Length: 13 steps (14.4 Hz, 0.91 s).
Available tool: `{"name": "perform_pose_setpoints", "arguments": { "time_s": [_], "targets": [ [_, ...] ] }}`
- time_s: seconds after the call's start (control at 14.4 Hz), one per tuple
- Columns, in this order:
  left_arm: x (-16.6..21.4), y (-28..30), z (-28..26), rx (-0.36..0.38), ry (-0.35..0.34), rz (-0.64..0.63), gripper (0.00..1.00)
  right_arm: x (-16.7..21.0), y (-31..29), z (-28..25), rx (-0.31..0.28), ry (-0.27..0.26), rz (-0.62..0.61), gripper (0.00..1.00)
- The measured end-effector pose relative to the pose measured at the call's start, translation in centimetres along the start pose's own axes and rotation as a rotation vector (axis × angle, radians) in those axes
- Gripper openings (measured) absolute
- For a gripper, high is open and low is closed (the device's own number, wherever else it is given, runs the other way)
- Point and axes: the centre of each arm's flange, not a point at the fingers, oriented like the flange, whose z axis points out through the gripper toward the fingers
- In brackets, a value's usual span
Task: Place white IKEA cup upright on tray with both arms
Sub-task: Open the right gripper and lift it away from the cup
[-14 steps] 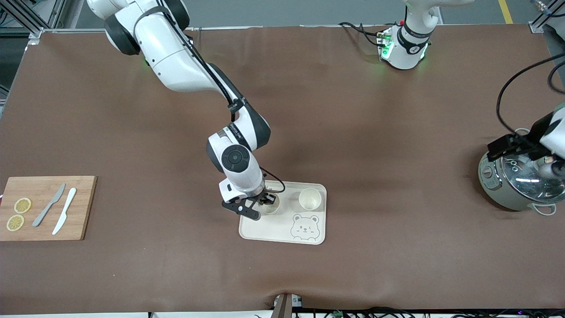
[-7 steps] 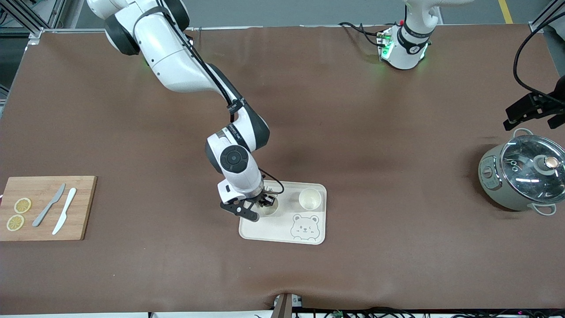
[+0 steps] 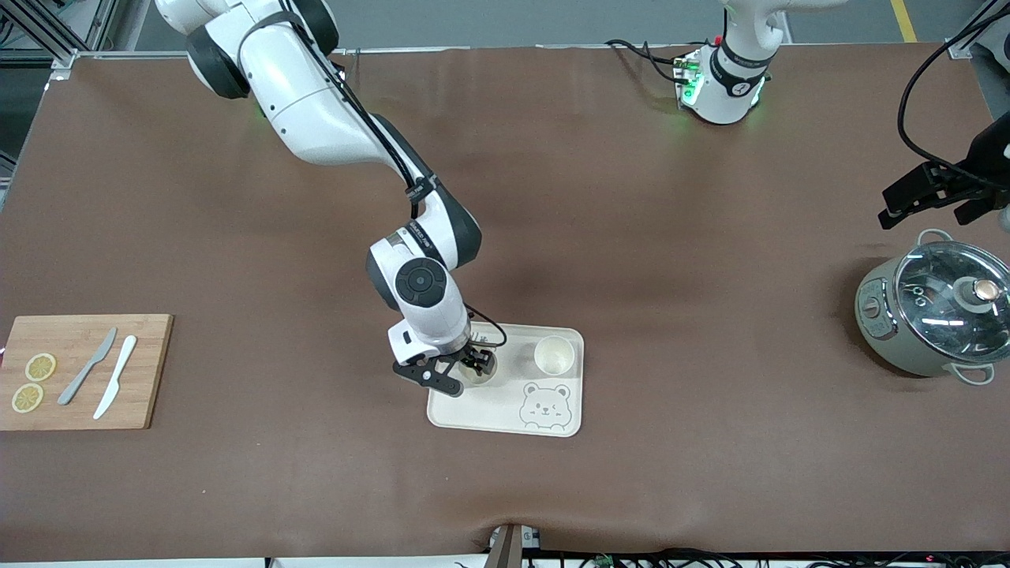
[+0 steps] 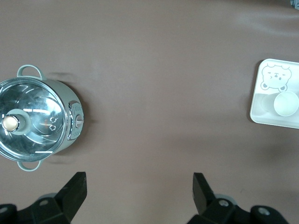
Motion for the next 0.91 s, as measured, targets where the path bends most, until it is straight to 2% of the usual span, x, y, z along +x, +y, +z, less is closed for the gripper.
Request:
{"name": "perform_pose_setpoints", "arguments": {
  "time_s": [0.14,0.42,0.91],
  "targets": [
    [0.0,0.0,0.2,0.001,-0.009,0.002,1.00,0.7,-0.2,-1.5,0.010,0.012,0.005,1.00],
    [-1.0,0.4,1.8,0.007,-0.113,0.071,1.00,1.0,0.0,-5.7,-0.044,-0.023,0.007,1.00],
    [-1.3,1.3,2.7,0.038,-0.146,0.143,1.00,2.0,2.8,-20.7,-0.123,-0.080,0.015,1.00]
  ]
}}
